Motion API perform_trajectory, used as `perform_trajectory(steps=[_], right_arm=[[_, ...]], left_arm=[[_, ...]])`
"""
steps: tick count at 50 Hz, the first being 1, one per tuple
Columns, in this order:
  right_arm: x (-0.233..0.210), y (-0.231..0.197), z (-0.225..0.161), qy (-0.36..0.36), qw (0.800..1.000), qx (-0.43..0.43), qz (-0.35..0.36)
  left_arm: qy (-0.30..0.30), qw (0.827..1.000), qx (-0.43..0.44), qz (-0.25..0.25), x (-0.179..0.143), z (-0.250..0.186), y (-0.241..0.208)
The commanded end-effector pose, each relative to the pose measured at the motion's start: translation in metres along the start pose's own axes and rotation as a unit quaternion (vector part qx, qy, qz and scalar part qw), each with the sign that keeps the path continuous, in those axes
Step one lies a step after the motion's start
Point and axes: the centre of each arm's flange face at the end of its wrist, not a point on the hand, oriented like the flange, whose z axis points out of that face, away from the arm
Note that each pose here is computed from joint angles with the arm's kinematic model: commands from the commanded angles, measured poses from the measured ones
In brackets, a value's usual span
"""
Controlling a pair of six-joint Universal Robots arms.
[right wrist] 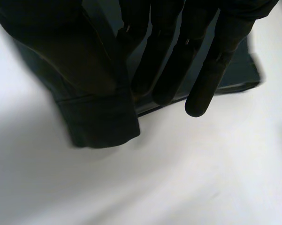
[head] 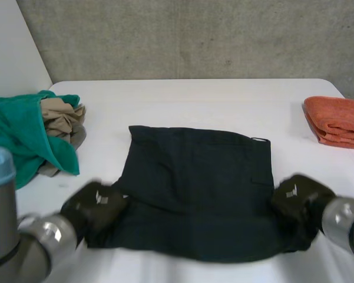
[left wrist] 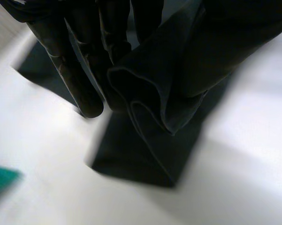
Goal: Fold the laundry.
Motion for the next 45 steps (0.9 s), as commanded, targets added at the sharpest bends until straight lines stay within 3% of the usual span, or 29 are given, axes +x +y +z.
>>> perform_trajectory(steps=[1, 5, 12, 22, 26, 29, 34, 38, 42, 45], right_arm=[[0.044, -0.025, 0.061, 0.117, 0.988, 0.083, 0.052], [0.069, -0.046, 0.081, 0.192, 0.972, 0.131, 0.042], [0.081, -0.065, 0.142, 0.234, 0.954, 0.188, 0.030], [0.093, -0.070, 0.219, 0.292, 0.927, 0.235, 0.010], [0.104, -0.084, 0.208, 0.317, 0.912, 0.258, 0.007], [0.115, -0.095, 0.181, 0.336, 0.904, 0.263, 0.019], [0.120, -0.100, 0.131, 0.337, 0.901, 0.265, 0.063], [0.100, -0.090, 0.087, 0.270, 0.932, 0.223, 0.093], [0.070, -0.060, 0.083, 0.181, 0.960, 0.142, 0.162], [0.050, -0.042, 0.083, 0.131, 0.959, 0.103, 0.230]], left_arm=[[-0.101, 0.985, 0.142, 0.011, -0.042, 0.073, -0.043], [-0.134, 0.974, 0.182, 0.012, -0.061, 0.113, -0.059], [-0.189, 0.963, 0.192, 0.004, -0.085, 0.179, -0.067], [-0.197, 0.952, 0.235, -0.012, -0.087, 0.230, -0.070], [-0.206, 0.938, 0.278, -0.031, -0.087, 0.225, -0.087], [-0.210, 0.925, 0.315, -0.046, -0.092, 0.196, -0.115], [-0.200, 0.921, 0.328, -0.069, -0.094, 0.156, -0.126], [-0.193, 0.923, 0.325, -0.079, -0.090, 0.128, -0.126], [-0.180, 0.933, 0.299, -0.086, -0.079, 0.109, -0.109], [-0.164, 0.943, 0.274, -0.094, -0.065, 0.098, -0.090]])
